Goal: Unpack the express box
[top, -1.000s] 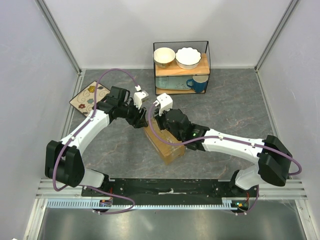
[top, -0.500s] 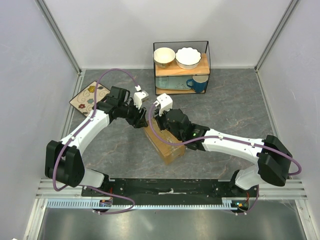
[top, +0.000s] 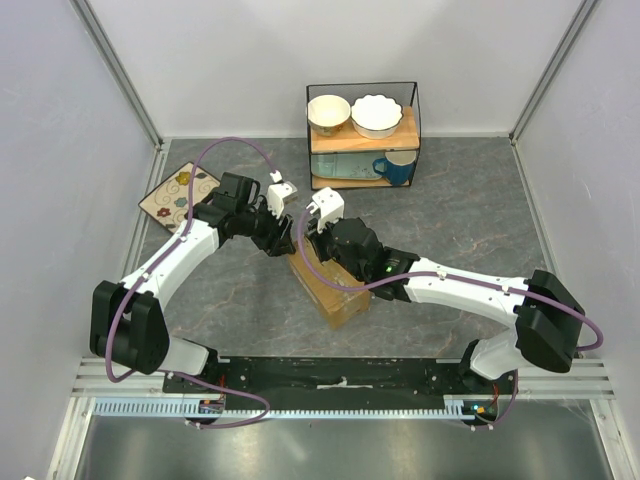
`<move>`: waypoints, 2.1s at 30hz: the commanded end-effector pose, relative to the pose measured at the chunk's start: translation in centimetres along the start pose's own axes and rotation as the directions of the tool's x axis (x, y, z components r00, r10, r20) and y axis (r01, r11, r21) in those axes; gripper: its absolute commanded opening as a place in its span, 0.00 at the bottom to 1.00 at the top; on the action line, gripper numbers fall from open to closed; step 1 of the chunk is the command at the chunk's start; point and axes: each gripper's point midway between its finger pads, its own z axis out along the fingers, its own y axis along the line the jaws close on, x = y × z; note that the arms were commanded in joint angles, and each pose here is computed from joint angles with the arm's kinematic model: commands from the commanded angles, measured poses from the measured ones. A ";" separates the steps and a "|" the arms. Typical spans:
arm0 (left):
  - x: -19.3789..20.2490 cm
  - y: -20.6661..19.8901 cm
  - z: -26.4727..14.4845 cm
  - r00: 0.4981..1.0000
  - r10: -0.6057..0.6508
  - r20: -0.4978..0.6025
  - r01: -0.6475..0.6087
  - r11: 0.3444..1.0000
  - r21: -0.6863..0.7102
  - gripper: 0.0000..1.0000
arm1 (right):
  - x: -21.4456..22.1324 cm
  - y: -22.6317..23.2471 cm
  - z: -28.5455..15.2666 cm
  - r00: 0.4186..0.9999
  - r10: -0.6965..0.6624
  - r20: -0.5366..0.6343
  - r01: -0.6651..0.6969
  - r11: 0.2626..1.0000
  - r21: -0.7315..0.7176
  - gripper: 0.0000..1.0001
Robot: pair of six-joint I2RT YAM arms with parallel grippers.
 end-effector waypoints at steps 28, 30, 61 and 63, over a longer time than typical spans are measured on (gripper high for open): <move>1.4 -0.2 -0.2 0.994 -0.015 -0.104 0.017 1.000 0.012 0.59 | 5.3 1.2 1.4 0.979 -0.079 -0.189 0.066 0.995 -0.073 0.00; 1.4 0.2 -0.3 0.994 0.004 -0.109 -0.004 1.000 -0.001 0.58 | 5.4 1.2 1.0 0.975 -0.095 -0.202 0.079 0.993 -0.083 0.00; -2.0 1.7 1.0 0.994 0.032 -0.104 -0.025 0.998 0.064 0.29 | 7.5 0.1 -3.9 0.929 -0.029 -0.370 0.029 1.000 -0.005 0.00; -2.3 0.9 0.7 0.996 0.020 -0.090 -0.012 0.996 0.090 0.29 | 7.6 0.1 -3.9 0.923 -0.020 -0.385 0.026 1.000 0.010 0.00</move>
